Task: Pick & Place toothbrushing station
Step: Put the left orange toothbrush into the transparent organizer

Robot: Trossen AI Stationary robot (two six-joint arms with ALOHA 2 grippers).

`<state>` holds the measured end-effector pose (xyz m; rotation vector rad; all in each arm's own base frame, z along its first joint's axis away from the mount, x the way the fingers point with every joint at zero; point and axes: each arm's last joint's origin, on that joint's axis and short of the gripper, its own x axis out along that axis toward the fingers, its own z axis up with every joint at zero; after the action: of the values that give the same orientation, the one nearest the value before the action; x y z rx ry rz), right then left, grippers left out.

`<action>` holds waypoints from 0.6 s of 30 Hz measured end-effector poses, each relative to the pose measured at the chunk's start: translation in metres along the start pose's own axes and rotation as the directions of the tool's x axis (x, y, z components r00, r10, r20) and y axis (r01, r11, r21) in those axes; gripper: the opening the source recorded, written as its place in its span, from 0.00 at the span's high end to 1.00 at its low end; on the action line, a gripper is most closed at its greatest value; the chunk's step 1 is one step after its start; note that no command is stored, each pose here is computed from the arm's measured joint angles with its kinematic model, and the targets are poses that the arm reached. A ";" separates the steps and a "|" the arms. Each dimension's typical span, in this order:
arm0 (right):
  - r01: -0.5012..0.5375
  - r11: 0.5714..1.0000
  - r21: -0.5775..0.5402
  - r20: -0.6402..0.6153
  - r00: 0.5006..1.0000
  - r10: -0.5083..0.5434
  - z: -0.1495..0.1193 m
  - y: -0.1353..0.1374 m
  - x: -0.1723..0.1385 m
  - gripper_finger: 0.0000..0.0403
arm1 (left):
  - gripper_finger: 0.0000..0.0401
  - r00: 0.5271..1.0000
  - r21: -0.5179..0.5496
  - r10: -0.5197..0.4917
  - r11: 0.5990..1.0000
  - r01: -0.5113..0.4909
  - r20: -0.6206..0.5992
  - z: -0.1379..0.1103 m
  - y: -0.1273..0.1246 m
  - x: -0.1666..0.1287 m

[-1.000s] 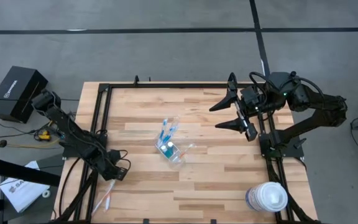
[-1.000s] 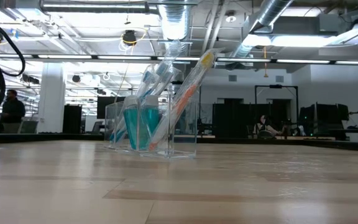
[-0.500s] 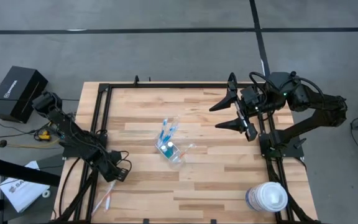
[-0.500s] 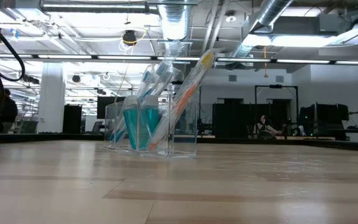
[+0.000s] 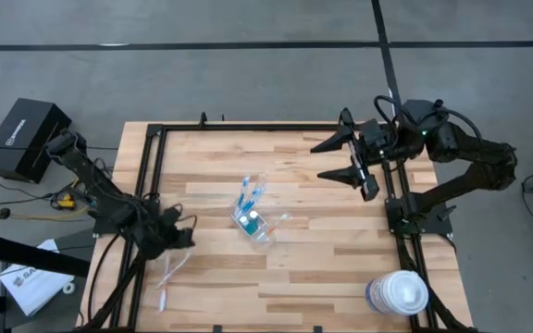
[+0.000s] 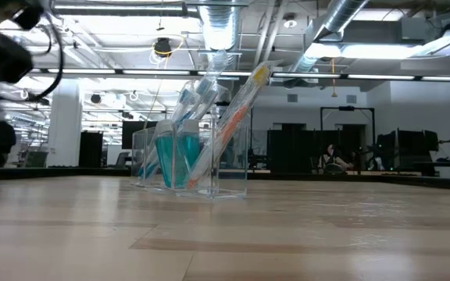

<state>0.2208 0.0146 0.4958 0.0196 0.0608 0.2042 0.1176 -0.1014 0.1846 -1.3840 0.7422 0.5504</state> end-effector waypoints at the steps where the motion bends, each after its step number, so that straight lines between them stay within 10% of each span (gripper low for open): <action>1: 0.008 1.000 -0.008 0.006 1.000 -0.008 0.001 -0.002 0.000 0.37 | 1.00 0.998 -0.002 -0.046 0.999 0.046 0.036 0.003 -0.002 -0.004; 8: 0.058 0.998 -0.027 0.084 0.995 -0.056 0.008 -0.017 -0.004 0.37 | 1.00 0.887 0.082 -0.314 0.949 0.305 0.339 0.025 -0.015 -0.027; 18: 0.218 0.975 0.036 0.222 0.950 -0.220 0.022 -0.043 -0.013 0.37 | 1.00 0.705 0.324 -0.506 0.862 0.390 0.497 0.053 -0.034 -0.061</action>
<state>0.2182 -0.0309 0.5171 0.0464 -0.1619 -0.0217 0.1094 -0.0486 0.2539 -1.0728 -0.0496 0.4455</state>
